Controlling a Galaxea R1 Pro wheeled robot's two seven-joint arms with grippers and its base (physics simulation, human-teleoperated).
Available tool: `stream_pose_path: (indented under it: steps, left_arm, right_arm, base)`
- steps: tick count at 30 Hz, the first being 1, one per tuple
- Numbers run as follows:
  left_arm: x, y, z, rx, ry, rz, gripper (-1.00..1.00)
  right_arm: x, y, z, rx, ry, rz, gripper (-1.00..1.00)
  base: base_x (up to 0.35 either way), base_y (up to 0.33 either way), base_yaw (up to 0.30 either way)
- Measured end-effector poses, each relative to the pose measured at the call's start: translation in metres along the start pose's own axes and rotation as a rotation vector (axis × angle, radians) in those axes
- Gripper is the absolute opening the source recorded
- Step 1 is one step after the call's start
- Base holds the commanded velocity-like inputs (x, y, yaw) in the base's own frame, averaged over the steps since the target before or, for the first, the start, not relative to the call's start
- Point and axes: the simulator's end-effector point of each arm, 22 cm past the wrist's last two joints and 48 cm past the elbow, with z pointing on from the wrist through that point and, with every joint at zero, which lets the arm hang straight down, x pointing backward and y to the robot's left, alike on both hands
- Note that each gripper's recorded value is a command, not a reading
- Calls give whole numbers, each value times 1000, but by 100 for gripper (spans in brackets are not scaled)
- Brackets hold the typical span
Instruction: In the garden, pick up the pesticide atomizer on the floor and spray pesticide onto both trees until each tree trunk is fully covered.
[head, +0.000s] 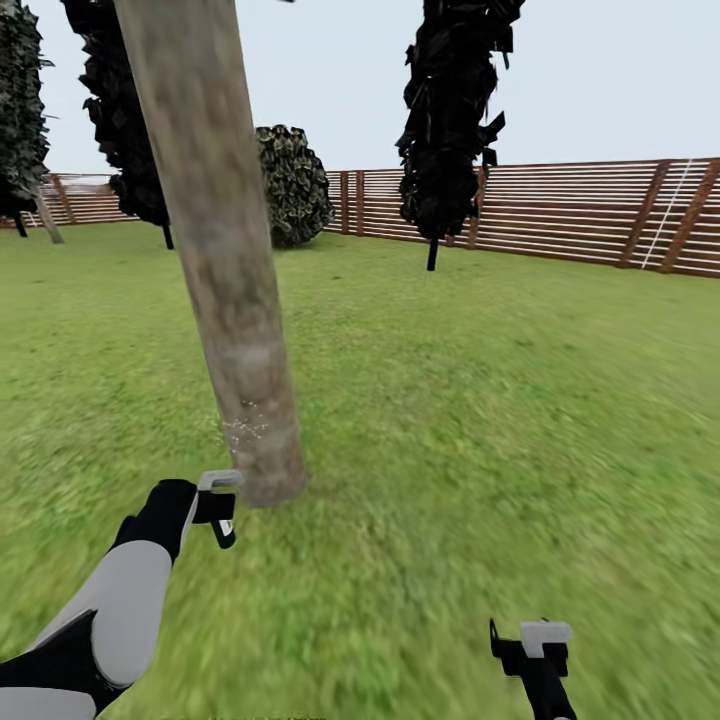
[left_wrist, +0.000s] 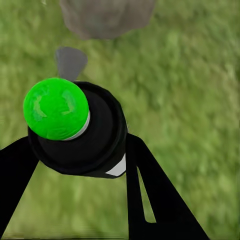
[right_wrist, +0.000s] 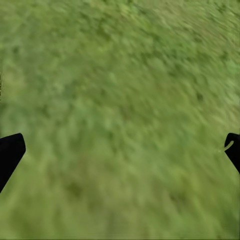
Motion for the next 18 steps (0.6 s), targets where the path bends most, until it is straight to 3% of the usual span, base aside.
stream_pose_path:
  steps: [6, 18]
  left_arm:
    - [0, 3, 0, -4, 0, -1, -100]
    - [-1, 4, -1, -6, -2, 0, -100]
  right_arm:
    - [0, 0, 0, 0, 0, 0, 100]
    - [0, 0, 0, 0, 0, 0, 100]
  base:
    - [75, -275, 198]
    - [90, -275, 11]
